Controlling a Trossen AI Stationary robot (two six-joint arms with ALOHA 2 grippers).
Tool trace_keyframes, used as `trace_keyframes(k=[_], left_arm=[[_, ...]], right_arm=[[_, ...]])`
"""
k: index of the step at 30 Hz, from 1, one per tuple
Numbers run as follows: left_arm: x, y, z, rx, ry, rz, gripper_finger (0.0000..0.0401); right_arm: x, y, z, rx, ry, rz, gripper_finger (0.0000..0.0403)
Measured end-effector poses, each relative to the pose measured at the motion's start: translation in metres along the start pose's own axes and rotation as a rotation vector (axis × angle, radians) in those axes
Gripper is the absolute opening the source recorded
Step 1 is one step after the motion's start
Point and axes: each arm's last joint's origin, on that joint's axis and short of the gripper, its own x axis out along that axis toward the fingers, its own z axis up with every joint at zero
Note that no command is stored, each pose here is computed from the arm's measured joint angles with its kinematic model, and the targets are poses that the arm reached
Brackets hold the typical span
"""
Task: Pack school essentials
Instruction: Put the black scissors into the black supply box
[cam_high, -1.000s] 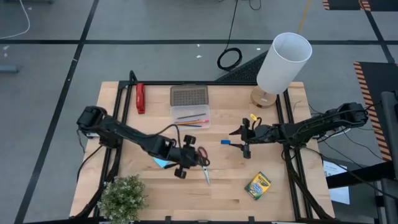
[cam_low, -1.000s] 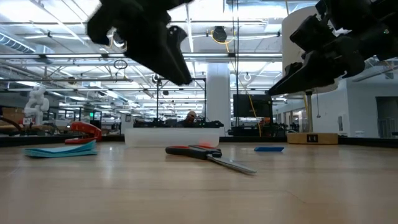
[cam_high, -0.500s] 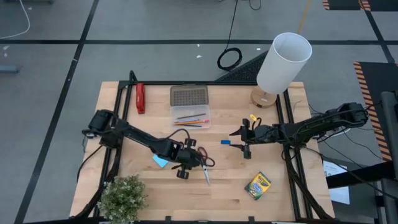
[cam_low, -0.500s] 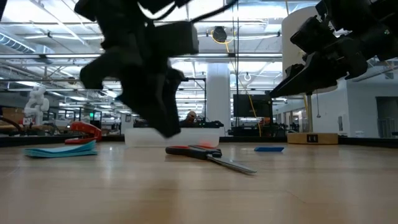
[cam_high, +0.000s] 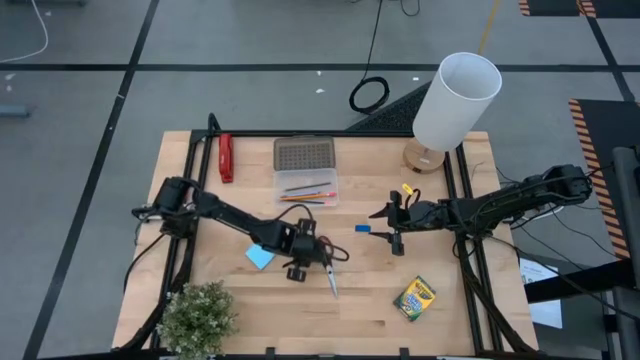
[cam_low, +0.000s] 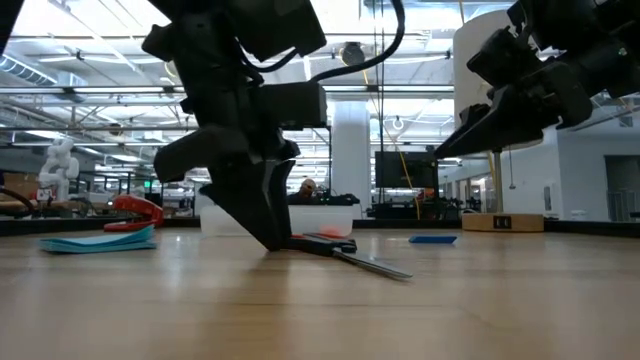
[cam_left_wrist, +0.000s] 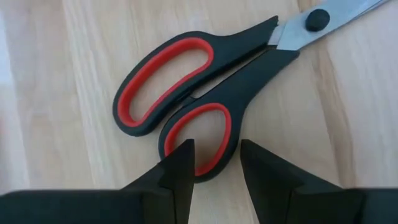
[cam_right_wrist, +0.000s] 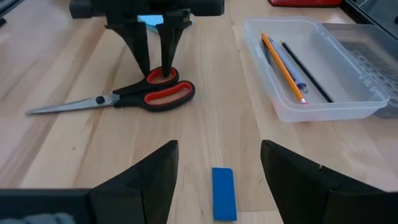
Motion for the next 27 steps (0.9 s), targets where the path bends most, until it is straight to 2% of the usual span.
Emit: trace_keyframes(k=[3, 12, 15, 21, 27], left_arm=[[0.001, 0.004, -0.001, 0.002, 0.004, -0.019, 0.0118], [0.003, 0.006, -0.001, 0.042, 0.006, -0.062, 0.0015], [0.003, 0.006, -0.001, 0.042, 0.003, -0.060, 0.0015], [0.000, 0.005, 0.000, 0.046, -0.005, -0.046, 0.0041], [-0.017, 0.010, 0.004, 0.030, -0.050, -0.015, 0.0016]], right_arm=[[0.000, 0.000, -0.001, 0.006, 0.010, 0.000, 0.0222], [0.000, 0.000, -0.001, 0.027, 0.007, 0.000, 0.0222], [0.000, 0.000, -0.001, 0.027, 0.007, 0.000, 0.0222], [0.000, 0.000, -0.001, 0.025, 0.008, 0.000, 0.0222], [0.000, 0.000, -0.001, 0.018, 0.008, -0.001, 0.0222]])
